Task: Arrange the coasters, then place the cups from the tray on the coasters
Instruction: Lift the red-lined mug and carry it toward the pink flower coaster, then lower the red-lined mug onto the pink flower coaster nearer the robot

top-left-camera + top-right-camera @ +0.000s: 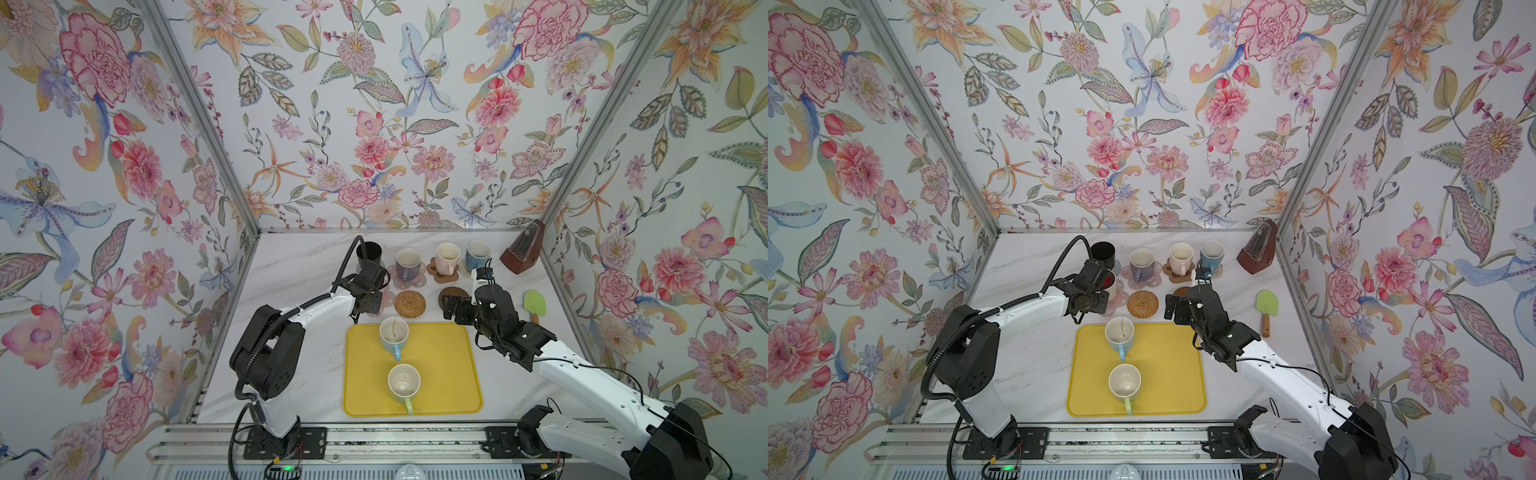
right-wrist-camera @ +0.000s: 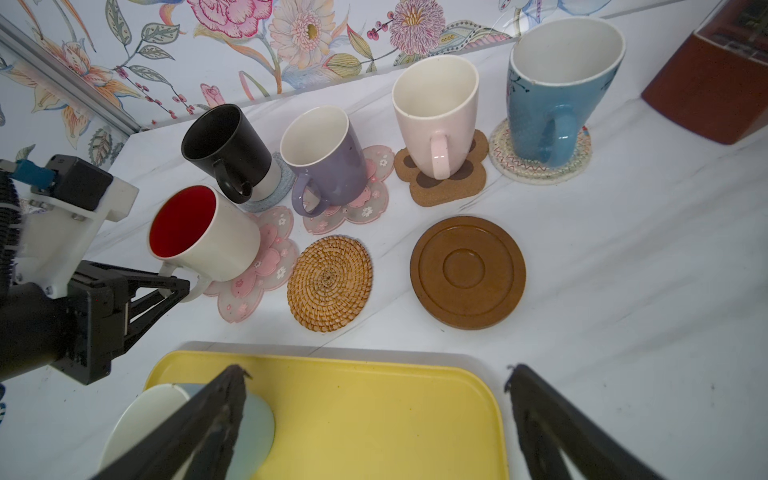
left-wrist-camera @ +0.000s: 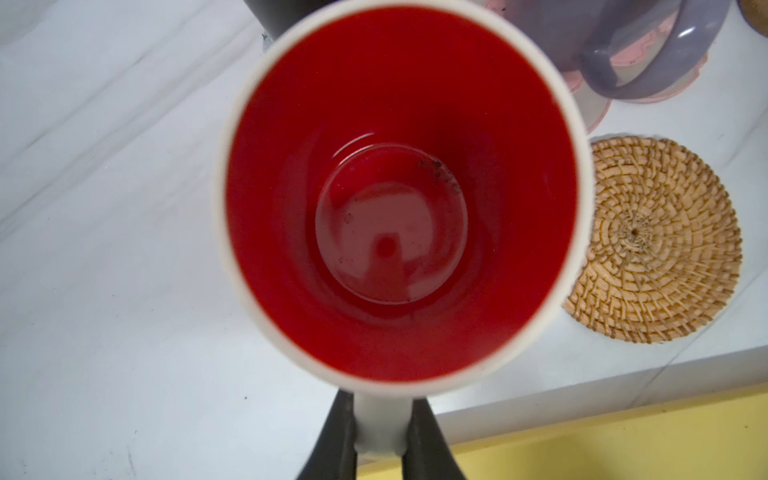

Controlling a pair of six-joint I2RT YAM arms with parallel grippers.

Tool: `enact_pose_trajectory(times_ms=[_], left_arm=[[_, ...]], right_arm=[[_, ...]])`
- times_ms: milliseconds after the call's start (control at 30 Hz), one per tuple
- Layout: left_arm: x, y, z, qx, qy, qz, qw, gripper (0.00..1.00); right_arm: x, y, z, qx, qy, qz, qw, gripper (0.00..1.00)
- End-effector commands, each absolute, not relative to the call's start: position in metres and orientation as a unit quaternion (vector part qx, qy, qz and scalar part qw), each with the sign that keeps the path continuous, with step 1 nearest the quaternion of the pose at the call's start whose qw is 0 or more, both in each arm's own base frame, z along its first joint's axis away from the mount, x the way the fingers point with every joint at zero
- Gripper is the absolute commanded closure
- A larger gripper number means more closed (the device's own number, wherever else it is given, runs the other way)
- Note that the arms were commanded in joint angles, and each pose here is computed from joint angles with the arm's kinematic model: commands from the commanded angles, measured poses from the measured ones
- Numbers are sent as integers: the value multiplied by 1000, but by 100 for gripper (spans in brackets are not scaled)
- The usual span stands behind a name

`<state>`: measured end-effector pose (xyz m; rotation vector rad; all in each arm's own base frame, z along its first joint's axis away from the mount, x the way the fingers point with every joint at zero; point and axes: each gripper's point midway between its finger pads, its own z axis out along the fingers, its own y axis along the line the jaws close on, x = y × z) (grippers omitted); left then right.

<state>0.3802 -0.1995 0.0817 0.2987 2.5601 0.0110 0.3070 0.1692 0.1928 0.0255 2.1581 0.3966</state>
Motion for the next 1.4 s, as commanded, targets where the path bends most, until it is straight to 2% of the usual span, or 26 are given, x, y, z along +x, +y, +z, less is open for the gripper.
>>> enact_pose_trajectory(times_ms=[0,1000,1167,1300,1367], left_arm=[[402,-206,99,97,943,-9,318,100],[395,-201,63,76,955,-16,285,100],[393,-201,63,73,956,-19,283,91],[392,-199,67,68,955,-24,286,79],[391,-199,70,65,955,-25,289,71]], right_arm=[[305,160,188,22,878,149,455,1],[305,157,189,25,877,149,456,1],[304,156,190,26,878,148,455,1],[304,156,191,26,877,149,456,1],[304,156,191,27,877,149,456,1]])
